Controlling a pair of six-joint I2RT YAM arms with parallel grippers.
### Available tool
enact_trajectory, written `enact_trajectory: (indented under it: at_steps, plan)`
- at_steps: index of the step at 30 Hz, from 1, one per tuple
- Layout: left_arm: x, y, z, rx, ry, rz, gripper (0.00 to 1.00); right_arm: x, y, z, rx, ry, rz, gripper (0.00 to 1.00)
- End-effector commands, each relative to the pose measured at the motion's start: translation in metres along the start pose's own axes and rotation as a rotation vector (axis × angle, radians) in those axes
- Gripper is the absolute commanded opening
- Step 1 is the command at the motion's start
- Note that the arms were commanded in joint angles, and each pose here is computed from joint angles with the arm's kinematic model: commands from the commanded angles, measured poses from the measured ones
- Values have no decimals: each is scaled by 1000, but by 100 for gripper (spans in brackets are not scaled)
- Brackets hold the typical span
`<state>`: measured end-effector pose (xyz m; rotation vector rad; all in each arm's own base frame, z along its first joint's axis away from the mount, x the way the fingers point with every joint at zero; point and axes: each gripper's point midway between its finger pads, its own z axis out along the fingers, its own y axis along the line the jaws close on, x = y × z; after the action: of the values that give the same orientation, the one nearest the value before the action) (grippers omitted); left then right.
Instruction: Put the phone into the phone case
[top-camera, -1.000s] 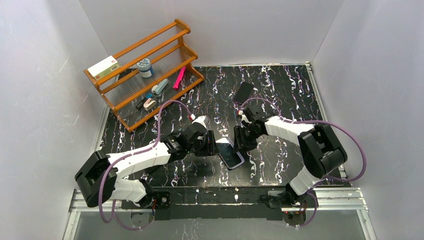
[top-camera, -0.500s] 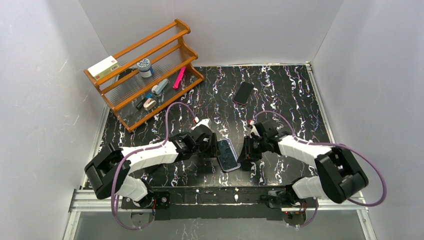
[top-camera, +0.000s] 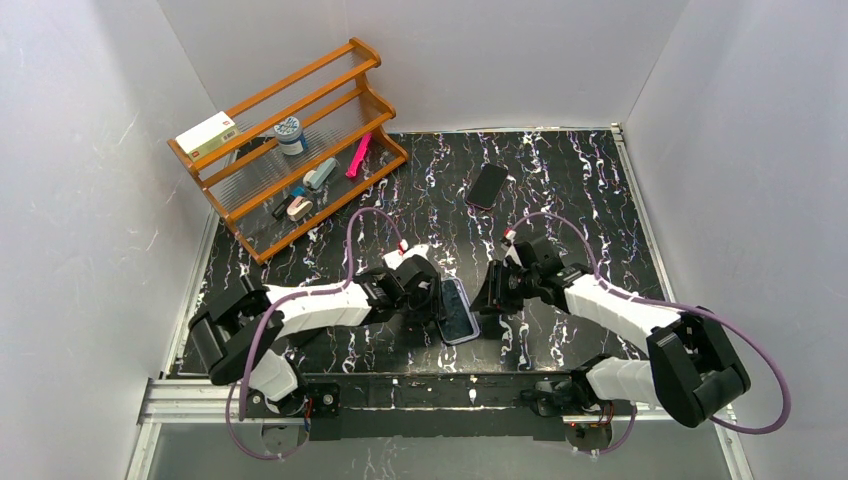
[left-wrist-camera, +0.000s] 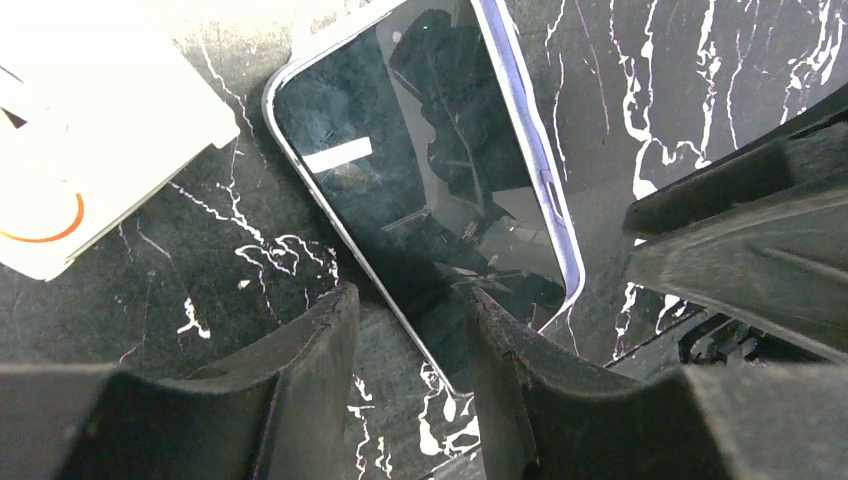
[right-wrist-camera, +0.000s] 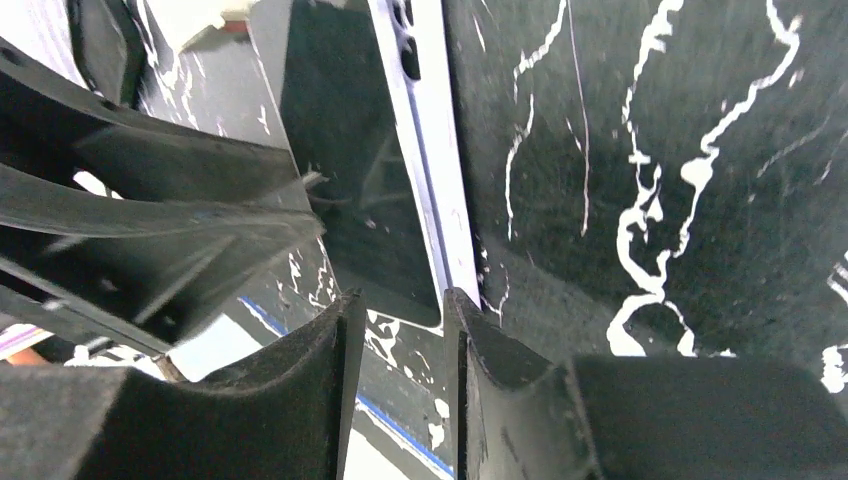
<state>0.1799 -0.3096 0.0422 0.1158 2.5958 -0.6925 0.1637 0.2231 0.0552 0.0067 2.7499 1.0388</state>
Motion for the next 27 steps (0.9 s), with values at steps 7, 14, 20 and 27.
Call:
enact_trajectory:
  at_steps: [7, 14, 20, 27]
  plan:
    - [-18, 0, 13, -51, -97, 26, 40, -35, 16, 11, -29, -47, -90, 44]
    - [-18, -17, 18, 20, -90, 28, 41, -16, 3, 19, -37, 5, -75, 45]
    - [-6, -30, 27, 35, -50, 48, 39, -1, -9, 21, -44, 9, -43, 45]
    - [6, -51, 32, 87, -9, 51, 28, 8, -8, 20, -70, 19, 15, 41]
